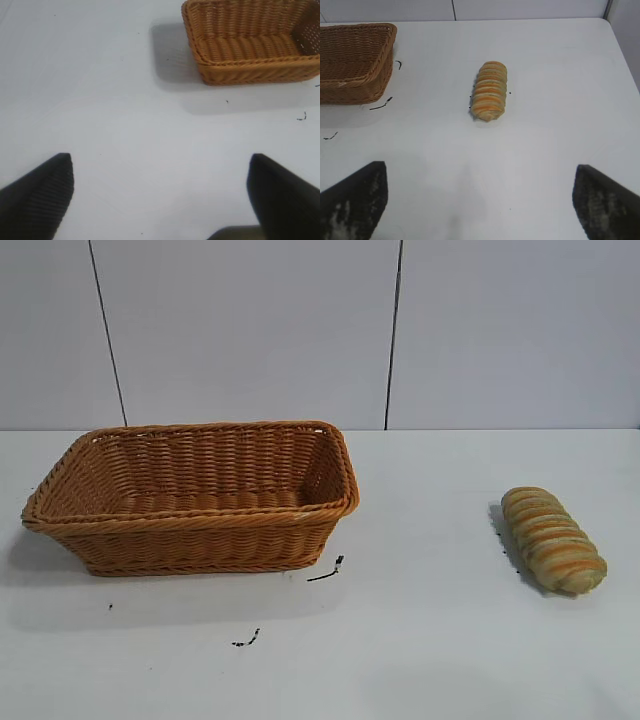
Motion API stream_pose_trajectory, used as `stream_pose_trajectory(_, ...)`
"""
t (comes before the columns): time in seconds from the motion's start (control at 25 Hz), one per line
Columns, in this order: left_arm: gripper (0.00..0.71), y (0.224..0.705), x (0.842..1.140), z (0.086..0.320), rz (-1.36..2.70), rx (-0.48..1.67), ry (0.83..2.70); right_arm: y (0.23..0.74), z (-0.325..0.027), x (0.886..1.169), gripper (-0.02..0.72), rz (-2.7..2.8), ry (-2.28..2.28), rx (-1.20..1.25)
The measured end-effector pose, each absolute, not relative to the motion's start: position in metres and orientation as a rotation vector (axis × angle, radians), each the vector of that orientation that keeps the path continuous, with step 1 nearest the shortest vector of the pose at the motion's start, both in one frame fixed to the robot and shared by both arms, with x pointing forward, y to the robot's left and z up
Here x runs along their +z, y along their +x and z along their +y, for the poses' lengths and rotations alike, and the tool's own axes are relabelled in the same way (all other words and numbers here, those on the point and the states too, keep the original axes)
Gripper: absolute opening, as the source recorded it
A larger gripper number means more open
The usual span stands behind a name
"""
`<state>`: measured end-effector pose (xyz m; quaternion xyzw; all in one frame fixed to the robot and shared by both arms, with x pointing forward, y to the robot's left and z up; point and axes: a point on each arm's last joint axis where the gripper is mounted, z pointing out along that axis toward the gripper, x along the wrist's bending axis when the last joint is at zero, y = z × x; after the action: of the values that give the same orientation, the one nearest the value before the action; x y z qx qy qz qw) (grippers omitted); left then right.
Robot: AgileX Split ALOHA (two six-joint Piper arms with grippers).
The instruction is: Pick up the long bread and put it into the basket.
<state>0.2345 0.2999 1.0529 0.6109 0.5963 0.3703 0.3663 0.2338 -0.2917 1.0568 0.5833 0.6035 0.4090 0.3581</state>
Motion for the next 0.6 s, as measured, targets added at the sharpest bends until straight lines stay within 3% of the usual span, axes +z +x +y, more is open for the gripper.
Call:
stream_pose_trajectory(0.36, 0.693, 0.234, 1.053, 0.3, 1.532, 0.952, 1.57, 0.235, -0.292, 1.058, 0.69, 1.565, 1.513, 1.049)
stream_pose_trajectory(0.6, 0.693, 0.234, 1.053, 0.3, 1.532, 0.952, 1.57, 0.269, -0.292, 1.085, 0.69, 1.662, 1.619, 0.961)
